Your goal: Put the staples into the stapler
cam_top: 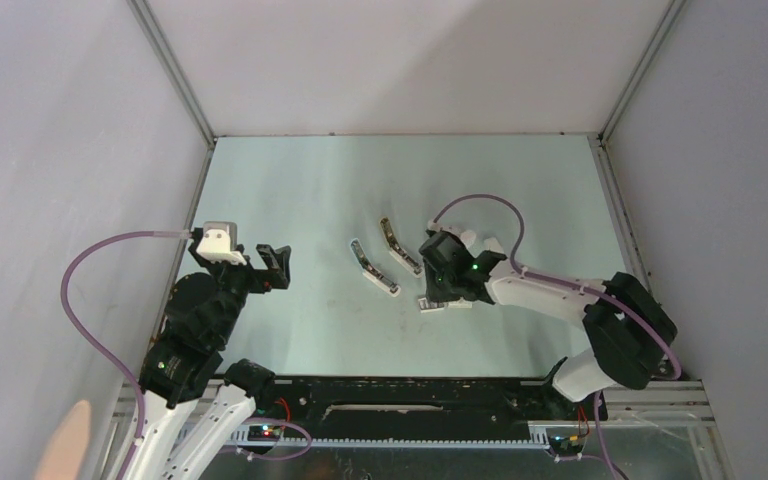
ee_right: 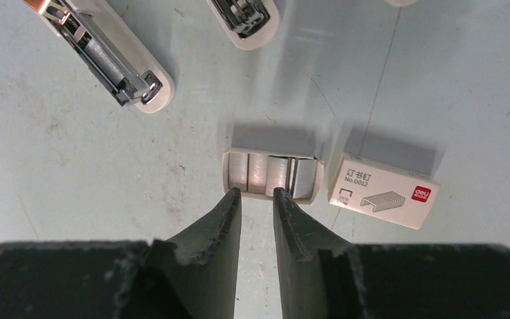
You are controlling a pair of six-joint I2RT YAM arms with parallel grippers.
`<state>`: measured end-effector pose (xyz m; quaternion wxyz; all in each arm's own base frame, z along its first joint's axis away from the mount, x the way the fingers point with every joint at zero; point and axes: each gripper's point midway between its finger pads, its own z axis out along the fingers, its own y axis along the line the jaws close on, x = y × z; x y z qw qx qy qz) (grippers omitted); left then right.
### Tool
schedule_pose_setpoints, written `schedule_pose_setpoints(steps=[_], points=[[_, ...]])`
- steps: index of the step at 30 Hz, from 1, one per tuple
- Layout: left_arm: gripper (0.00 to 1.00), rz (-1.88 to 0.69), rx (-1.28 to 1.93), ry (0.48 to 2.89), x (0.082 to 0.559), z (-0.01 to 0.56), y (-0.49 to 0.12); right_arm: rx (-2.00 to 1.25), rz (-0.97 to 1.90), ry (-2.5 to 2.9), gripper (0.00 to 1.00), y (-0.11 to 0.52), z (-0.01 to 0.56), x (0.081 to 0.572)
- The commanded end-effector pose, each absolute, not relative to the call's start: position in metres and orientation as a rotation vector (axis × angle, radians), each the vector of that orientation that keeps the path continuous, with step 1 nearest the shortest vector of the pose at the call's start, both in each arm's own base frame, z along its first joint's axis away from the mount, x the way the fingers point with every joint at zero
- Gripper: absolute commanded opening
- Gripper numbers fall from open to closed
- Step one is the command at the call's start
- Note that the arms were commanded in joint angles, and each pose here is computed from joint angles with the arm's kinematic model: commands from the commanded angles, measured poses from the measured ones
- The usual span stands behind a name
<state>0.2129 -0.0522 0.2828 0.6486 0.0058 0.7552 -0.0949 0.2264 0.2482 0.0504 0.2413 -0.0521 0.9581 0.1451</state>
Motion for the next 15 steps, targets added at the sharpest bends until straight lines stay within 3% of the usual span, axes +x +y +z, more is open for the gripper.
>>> schedule_pose_setpoints(steps=[1, 15], points=[[0.98, -0.229, 0.021, 1.679, 0.215, 0.291, -0.055, -0.167, 0.196, 2.602, 0.28, 0.244, 0.053, 0.236], [0.98, -0.228, 0.02, 1.678, 0.215, 0.291, -0.054, -0.224, 0.044, 2.631, 0.3, 0.256, 0.036, 0.242]])
